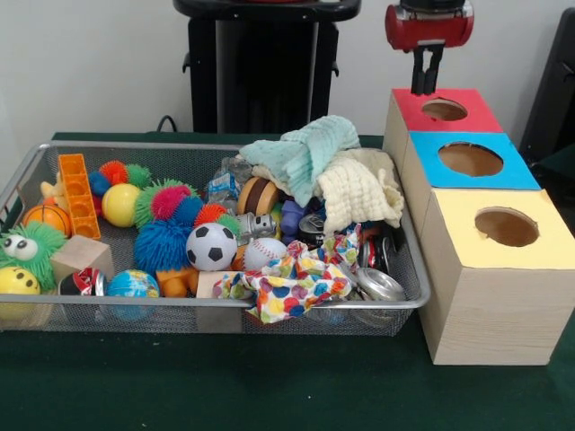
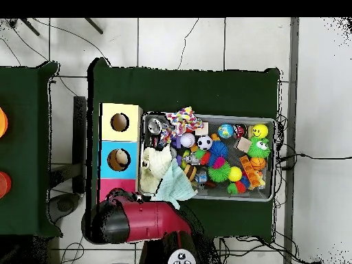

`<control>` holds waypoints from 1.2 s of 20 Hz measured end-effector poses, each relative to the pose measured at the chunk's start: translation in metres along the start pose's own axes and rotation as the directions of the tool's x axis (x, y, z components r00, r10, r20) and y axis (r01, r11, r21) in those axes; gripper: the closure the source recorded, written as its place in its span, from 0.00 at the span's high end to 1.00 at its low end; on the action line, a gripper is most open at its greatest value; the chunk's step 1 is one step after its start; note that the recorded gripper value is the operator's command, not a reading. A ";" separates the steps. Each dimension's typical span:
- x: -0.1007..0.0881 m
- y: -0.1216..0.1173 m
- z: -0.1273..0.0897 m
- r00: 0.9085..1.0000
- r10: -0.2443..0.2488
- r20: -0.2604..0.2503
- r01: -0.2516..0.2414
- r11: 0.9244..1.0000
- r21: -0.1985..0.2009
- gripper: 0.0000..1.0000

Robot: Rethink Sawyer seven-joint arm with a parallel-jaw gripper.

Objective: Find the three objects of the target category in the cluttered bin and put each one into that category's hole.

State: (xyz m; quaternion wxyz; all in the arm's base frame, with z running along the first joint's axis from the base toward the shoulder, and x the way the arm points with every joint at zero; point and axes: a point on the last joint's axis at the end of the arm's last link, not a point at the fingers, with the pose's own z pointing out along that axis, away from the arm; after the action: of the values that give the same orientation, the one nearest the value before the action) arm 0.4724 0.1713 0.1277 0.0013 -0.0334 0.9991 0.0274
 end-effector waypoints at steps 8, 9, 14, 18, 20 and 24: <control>-0.002 -0.002 -0.063 1.000 0.000 -0.008 0.000 1.000 0.019 0.00; -0.002 -0.002 -0.066 1.000 0.000 -0.007 0.000 1.000 0.020 0.00; -0.003 -0.002 -0.069 1.000 -0.002 -0.002 0.002 1.000 0.023 0.00; -0.002 -0.003 -0.061 1.000 0.003 -0.016 -0.002 1.000 0.028 0.00; -0.006 -0.011 -0.055 1.000 0.017 -0.021 -0.016 0.999 0.034 0.00; -0.025 -0.037 -0.047 0.998 0.065 -0.003 -0.065 0.997 0.035 0.00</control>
State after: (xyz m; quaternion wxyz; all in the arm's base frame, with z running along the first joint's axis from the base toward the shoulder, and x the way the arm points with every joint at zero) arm 0.4997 0.1333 0.1723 -0.0012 -0.0010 0.9999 0.0101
